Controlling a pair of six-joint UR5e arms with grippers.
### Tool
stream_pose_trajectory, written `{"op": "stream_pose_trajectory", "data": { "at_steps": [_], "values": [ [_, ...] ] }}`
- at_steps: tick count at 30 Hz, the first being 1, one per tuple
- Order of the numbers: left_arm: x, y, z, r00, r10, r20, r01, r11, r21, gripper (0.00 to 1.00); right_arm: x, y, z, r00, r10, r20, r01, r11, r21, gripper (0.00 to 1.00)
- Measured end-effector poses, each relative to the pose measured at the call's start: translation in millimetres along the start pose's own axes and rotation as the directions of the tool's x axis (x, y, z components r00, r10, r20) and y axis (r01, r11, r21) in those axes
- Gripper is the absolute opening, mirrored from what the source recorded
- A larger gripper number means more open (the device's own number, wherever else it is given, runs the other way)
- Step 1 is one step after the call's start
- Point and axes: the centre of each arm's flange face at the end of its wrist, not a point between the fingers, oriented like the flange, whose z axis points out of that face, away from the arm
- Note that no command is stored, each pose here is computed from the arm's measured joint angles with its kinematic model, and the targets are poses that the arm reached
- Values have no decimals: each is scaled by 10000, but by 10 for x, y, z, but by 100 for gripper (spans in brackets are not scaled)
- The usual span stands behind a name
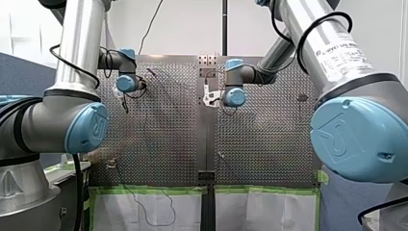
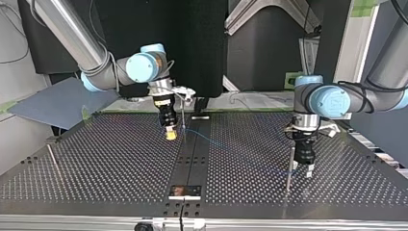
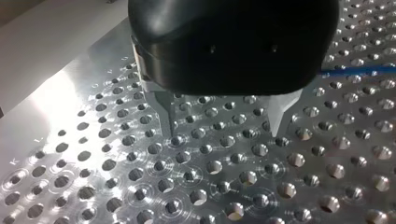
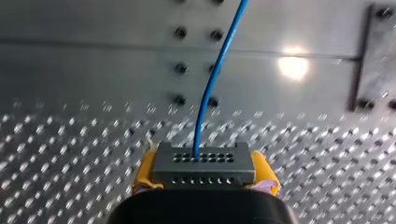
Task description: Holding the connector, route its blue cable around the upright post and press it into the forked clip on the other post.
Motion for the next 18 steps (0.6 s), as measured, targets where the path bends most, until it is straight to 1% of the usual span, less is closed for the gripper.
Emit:
{"op": "stream_pose_trajectory", "data": {
  "at_steps": [3,8,13,17,18],
  "values": [
    [10,-8,-7,10000,15,-54,-15,10000,-13,100,-128,82,-33,10000,-12,52,13,9996,-270,0],
    [22,-14,-19,9999,57,-123,-57,10000,-53,100,-365,164,-97,9998,-109,194,119,9985,-529,0],
    [32,-19,-29,9998,62,-181,-63,9999,-91,100,-601,211,-187,9991,-219,355,247,9965,-801,0],
    [34,-13,-32,9998,65,-184,-67,9999,-154,100,-800,228,-267,9985,-203,509,253,9947,-996,0],
    [34,-11,-33,9998,66,-182,-69,9998,-174,100,-872,234,-293,9982,-191,573,252,9939,-1071,0]
  ]
}}
